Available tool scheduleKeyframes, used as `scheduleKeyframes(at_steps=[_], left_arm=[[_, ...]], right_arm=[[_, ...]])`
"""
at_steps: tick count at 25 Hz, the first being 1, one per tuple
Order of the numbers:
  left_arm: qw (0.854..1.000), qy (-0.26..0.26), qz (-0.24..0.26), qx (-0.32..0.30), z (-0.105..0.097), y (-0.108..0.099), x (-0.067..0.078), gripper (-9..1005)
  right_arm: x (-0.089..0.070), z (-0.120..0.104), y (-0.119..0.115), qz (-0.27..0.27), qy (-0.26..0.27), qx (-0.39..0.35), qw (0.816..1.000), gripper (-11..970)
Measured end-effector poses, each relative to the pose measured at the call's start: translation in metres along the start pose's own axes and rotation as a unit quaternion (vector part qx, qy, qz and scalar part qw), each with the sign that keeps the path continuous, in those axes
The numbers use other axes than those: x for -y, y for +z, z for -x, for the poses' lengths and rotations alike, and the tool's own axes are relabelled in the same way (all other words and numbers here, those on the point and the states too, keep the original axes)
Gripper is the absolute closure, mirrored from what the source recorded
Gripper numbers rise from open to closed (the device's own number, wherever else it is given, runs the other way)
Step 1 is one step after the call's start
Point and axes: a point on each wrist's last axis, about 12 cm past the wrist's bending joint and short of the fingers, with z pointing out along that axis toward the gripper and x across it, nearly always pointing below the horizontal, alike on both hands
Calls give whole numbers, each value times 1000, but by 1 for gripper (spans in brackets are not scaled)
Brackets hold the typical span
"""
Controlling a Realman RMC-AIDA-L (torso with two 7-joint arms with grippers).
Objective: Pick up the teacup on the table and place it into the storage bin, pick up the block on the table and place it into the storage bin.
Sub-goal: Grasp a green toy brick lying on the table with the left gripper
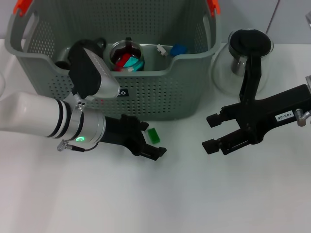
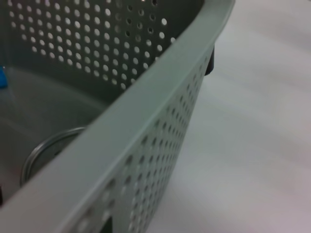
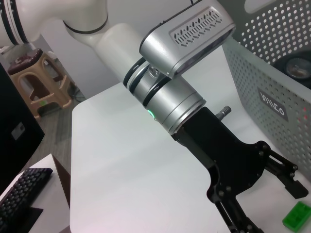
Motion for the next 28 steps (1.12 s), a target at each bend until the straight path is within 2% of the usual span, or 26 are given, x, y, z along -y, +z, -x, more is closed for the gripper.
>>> scheduleKeyframes(at_steps=[26,28], left_arm=[[1000,14,-4,-7,3,8,5,49],[1000,14,-4,-7,3,8,5,89]], right_arm=[[0,0,1,2,0,2,1000,15],[0,0,1,2,0,2,1000,15]])
